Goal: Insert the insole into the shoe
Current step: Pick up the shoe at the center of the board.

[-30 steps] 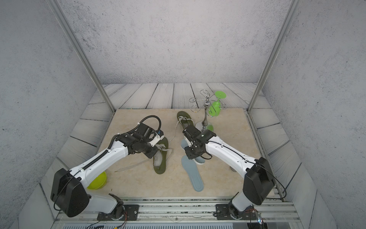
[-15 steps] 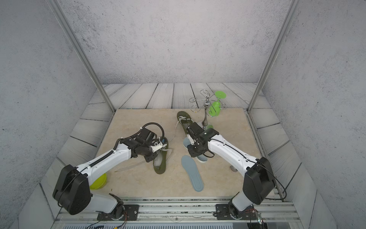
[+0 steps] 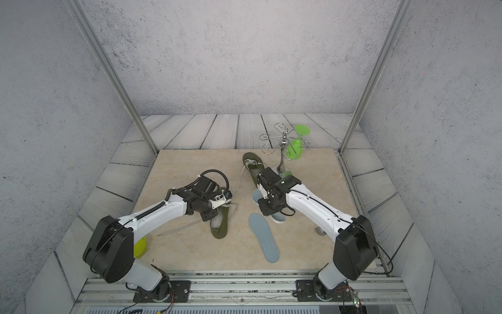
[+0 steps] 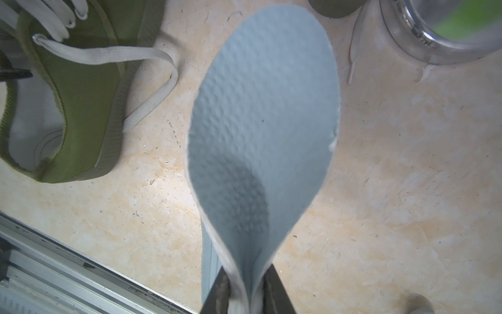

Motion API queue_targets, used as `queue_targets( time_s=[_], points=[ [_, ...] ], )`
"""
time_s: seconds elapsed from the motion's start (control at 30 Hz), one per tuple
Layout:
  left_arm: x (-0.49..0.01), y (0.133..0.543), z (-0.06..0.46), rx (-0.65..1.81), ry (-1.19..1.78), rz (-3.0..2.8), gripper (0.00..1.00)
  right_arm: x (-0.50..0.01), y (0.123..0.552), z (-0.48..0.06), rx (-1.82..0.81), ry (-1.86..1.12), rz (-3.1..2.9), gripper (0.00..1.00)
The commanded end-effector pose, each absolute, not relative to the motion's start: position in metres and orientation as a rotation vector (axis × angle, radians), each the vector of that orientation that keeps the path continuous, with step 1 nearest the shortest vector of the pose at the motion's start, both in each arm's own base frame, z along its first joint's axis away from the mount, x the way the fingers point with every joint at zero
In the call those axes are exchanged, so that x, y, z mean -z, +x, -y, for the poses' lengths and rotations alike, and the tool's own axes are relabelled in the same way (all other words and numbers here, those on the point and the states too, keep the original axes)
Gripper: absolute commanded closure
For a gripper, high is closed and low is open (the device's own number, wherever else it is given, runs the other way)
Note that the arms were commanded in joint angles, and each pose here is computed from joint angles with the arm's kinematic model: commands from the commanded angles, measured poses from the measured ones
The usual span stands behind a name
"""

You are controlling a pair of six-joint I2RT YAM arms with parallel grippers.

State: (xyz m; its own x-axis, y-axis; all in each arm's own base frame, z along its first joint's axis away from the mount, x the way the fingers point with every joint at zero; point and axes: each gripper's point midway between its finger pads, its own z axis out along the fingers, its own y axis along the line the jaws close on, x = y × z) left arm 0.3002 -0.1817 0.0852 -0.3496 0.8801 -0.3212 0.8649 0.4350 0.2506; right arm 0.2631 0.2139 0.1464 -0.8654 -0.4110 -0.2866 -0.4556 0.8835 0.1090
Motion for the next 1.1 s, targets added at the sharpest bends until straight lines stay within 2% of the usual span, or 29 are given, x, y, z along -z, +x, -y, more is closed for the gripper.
queue_targets(
  time_s=[0.0, 0.4, 1.07],
  points=[
    [-0.089, 0.309, 0.184, -0.085, 1.479, -2.252, 0.71, -0.161, 0.259, -0.211, -0.280, -0.647, -2.774, 0.78],
    [-0.101, 0.297, 0.173, -0.090, 1.457, -2.352, 0.75, -0.161, 0.262, -0.214, -0.292, -0.634, -2.779, 0.78],
    [-0.100, 0.313, 0.185, -0.096, 1.453, -2.295, 0.77, -0.161, 0.263, -0.215, -0.294, -0.631, -2.784, 0.78]
  ],
)
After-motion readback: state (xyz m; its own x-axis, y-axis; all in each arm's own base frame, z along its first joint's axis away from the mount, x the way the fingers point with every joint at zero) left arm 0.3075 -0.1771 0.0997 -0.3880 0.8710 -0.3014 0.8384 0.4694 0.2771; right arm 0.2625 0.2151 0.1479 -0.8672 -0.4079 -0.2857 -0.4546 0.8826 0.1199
